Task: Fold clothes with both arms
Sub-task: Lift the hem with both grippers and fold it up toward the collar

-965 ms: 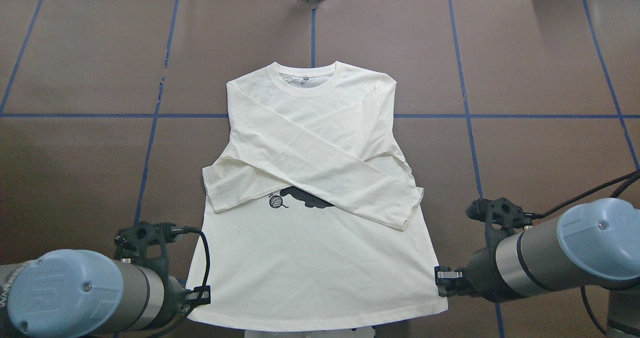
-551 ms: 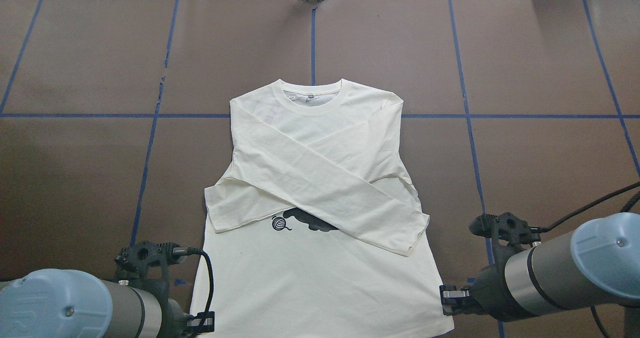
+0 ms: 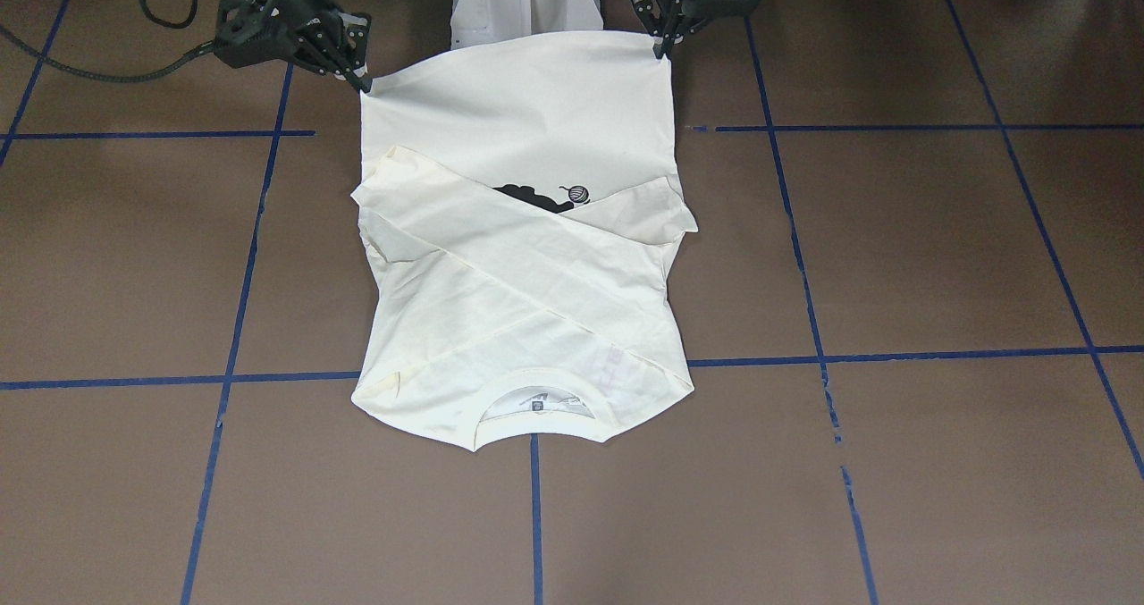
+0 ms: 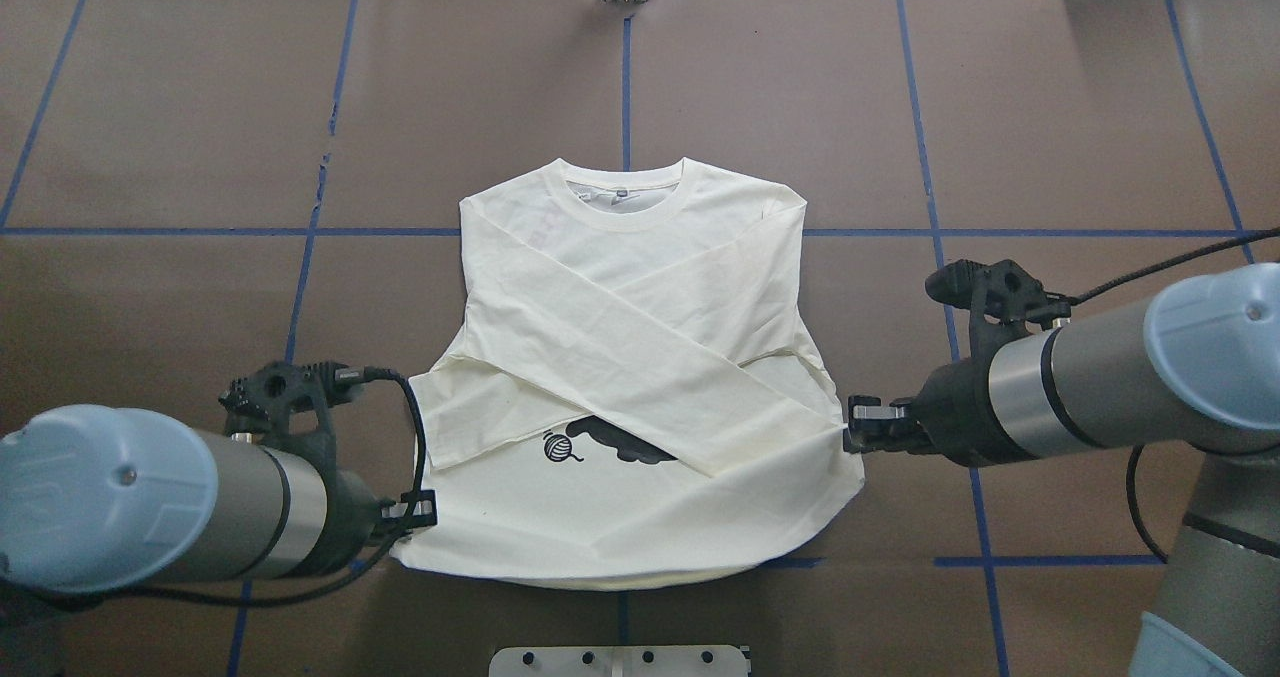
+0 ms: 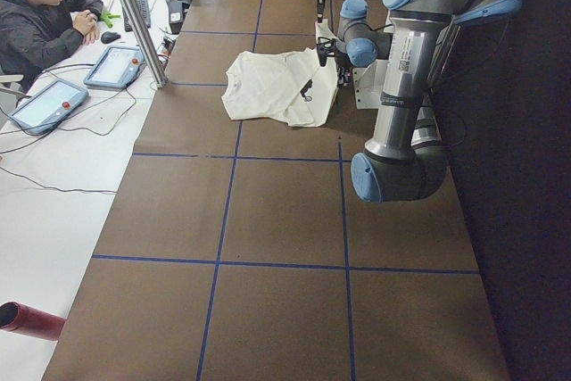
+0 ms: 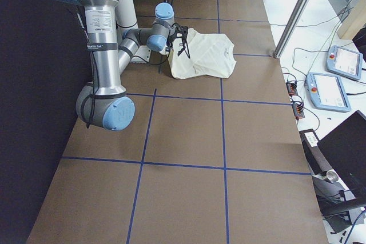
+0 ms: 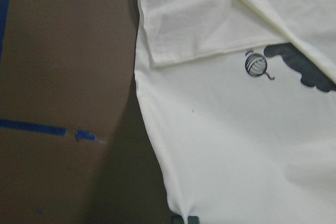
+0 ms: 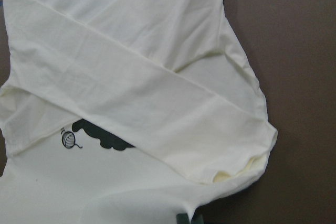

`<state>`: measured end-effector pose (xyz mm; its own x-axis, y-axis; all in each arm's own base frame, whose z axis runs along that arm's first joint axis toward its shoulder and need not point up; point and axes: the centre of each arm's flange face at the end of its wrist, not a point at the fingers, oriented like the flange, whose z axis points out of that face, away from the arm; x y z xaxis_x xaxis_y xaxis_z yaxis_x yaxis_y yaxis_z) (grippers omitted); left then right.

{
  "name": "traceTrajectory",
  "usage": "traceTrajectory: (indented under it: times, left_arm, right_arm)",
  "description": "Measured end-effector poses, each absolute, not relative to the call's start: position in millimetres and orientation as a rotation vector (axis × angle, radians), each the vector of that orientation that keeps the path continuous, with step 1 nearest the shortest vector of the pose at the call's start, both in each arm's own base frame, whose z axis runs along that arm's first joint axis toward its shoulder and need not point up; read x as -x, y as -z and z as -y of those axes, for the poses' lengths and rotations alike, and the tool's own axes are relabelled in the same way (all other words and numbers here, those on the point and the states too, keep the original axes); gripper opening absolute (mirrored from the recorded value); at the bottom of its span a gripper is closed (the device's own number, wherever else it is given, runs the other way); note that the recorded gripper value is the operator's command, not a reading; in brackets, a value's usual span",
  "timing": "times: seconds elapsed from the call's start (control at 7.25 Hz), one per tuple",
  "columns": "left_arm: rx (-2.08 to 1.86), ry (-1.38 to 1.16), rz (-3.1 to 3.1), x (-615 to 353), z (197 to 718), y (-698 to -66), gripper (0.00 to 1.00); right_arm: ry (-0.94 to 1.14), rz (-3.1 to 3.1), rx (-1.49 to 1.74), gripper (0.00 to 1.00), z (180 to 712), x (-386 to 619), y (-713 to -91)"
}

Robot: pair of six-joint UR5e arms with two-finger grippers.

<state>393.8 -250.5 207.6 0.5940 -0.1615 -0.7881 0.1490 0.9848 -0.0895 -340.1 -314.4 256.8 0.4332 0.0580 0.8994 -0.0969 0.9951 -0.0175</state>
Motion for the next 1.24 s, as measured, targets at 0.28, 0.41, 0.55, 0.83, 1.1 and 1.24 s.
traceTrajectory:
  times: [0.28, 0.41, 0.55, 0.83, 1.1, 1.24]
  left_arm:
    - [-0.098, 0.204, -0.892, -378, 316, -209, 0.0]
    - [-0.147, 0.215, -0.869, -373, 351, -209, 0.0]
    - [-0.187, 0.223, -0.847, -372, 386, -213, 0.0]
    - [-0.232, 0.241, -0.847, -390, 438, -238, 0.0]
    - [-0.257, 0.271, -0.854, -418, 489, -279, 0.0]
    - [-0.265, 0.29, -0.85, -425, 512, -299, 0.0]
  right_arm:
    - [-0.075, 1.077, -0.185, 0.0, 394, 346, -256]
    - [-0.075, 1.045, -0.229, 0.0, 436, 354, -258]
    - [-0.078, 1.007, -0.258, 0.0, 475, 358, -264]
    - [-0.099, 0.941, -0.266, 0.0, 534, 370, -279]
    - [-0.121, 0.897, -0.243, 0.0, 581, 395, -290]
    - [-0.127, 0.889, -0.239, 0.0, 598, 406, -306]
